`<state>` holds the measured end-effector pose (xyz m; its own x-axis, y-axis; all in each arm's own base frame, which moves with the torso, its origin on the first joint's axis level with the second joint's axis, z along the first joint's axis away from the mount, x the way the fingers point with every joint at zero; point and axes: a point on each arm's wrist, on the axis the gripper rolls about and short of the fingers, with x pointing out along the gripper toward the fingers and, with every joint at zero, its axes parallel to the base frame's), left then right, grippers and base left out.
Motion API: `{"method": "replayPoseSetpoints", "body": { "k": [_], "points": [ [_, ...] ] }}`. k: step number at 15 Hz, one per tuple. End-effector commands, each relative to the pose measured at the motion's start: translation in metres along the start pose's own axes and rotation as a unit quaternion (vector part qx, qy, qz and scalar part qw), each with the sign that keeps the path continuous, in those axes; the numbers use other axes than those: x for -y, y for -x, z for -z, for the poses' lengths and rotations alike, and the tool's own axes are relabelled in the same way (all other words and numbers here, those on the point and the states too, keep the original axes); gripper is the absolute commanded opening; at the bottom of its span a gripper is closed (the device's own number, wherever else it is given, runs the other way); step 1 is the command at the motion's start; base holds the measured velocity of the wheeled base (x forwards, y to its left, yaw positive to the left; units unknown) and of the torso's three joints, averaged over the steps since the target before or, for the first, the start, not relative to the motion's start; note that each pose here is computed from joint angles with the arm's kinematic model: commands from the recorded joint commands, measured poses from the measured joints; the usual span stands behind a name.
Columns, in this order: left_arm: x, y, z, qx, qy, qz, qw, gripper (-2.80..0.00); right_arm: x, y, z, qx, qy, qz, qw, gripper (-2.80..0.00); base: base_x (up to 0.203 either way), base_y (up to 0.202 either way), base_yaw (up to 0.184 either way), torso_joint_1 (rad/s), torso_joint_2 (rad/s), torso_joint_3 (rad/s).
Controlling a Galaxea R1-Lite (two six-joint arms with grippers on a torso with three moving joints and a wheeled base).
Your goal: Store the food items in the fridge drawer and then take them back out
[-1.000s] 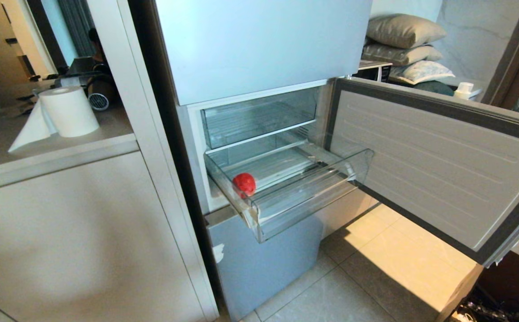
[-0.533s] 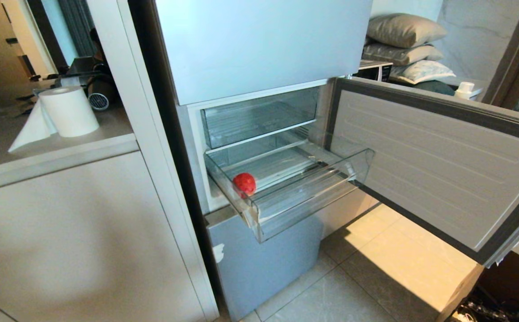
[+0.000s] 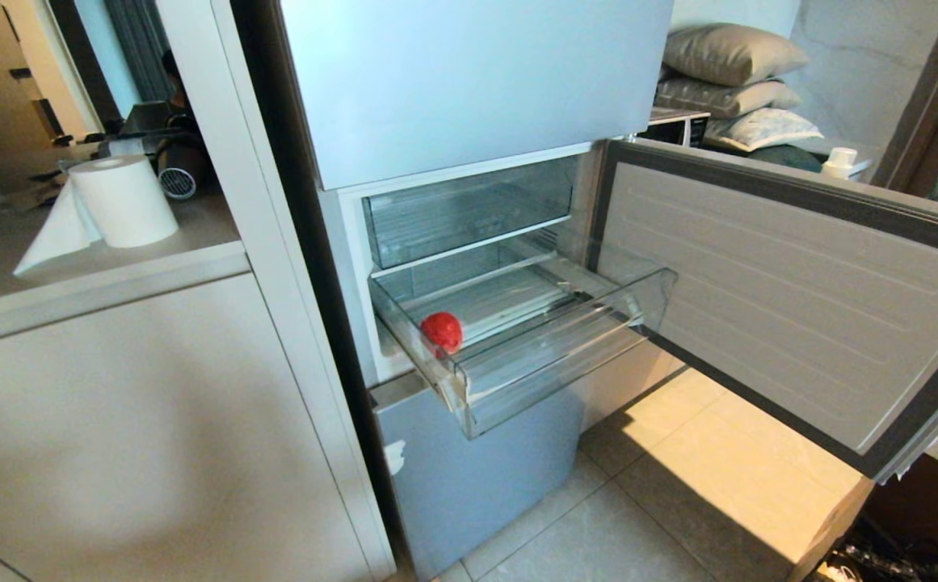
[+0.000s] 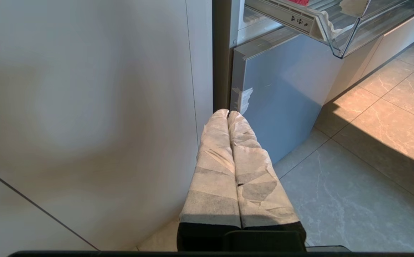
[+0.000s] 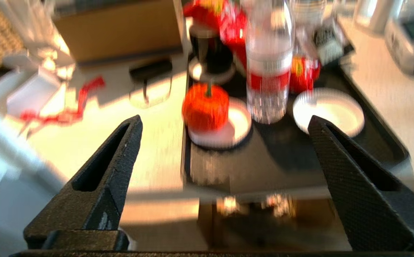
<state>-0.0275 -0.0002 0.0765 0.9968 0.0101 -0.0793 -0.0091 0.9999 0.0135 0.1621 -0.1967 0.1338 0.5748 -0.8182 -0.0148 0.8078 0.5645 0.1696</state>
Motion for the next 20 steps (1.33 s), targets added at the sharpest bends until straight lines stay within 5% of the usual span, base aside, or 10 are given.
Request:
{"method": "replayPoseSetpoints", "body": {
  "k": [1,11,20],
  "points": [
    [0.0,0.0,0.0,0.0,0.0,0.0,1.0,-2.8,0.001,-0.029,0.017,-0.011,0.002,0.004,1.0,0.0,0.0,0.0,0.0,0.0,0.0,0.0],
    [0.0,0.0,0.0,0.0,0.0,0.0,1.0,-2.8,-0.014,-0.179,0.068,-0.007,0.021,-0.065,0.998,0.0,0.0,0.0,0.0,0.0,0.0,0.0],
    [0.0,0.0,0.0,0.0,0.0,0.0,1.0,-2.8,-0.012,-0.203,0.1,-0.052,0.02,-0.066,0.996,0.0,0.0,0.0,0.0,0.0,0.0,0.0]
  ]
}}
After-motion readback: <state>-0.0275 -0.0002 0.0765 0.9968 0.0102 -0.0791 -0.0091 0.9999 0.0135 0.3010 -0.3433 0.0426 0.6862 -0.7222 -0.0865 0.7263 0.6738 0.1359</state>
